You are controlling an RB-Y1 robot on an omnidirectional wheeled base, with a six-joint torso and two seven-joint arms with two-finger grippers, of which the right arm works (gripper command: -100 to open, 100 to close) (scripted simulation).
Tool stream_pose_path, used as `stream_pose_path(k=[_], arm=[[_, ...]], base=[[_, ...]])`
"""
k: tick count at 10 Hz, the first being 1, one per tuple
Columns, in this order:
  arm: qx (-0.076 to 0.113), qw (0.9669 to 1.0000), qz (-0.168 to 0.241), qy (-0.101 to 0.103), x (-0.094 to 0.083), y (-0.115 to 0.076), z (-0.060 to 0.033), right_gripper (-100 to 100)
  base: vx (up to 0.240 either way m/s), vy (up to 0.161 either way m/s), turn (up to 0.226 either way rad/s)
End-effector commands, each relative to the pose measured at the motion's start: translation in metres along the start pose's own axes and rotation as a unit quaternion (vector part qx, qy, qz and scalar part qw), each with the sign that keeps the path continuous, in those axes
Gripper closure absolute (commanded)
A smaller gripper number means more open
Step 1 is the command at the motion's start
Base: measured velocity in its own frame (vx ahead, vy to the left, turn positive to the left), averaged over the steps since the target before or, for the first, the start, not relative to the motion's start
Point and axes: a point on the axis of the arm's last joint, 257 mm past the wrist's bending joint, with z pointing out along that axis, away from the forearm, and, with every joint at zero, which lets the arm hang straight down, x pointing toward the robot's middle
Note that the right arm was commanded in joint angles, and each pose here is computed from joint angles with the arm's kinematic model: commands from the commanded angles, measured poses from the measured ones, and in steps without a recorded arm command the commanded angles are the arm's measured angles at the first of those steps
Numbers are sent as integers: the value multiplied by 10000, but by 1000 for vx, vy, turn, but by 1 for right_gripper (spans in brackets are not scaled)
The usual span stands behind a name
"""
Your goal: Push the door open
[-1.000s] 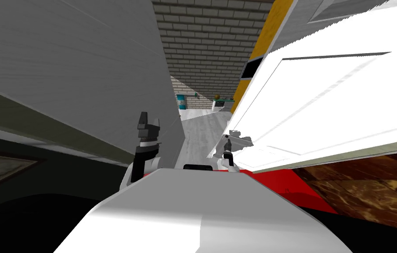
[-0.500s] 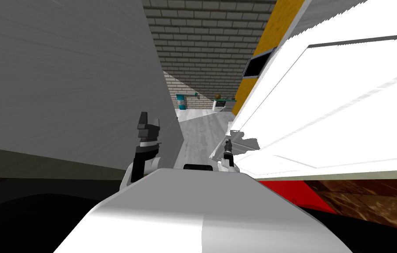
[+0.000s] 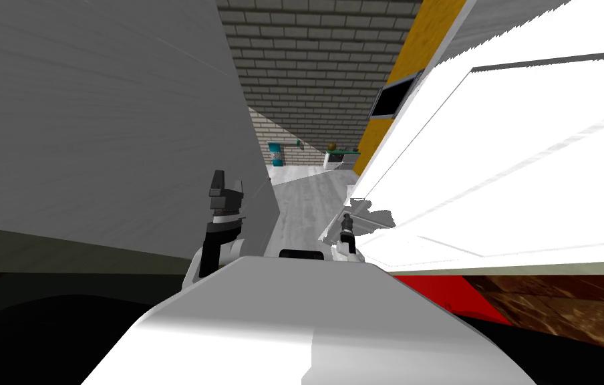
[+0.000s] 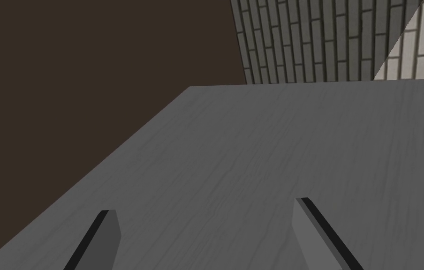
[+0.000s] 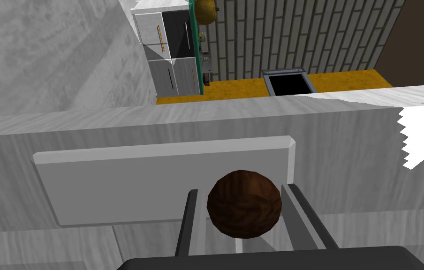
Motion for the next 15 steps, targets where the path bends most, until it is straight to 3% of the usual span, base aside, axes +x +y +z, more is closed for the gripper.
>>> stream_pose_path(k=[1,6,8,15], arm=[[-8,10000,6,-4,-3,5,0,100],[19,9996,-7,-269,-248,-12,-6,100],[19,9996,-7,-269,-248,-12,-6,100],[32,9971,-14,-758,-692,-15,-34,100]], base=[[0,0,0],[138,-5,-27],[104,-2,-15],[163,0,-41]])
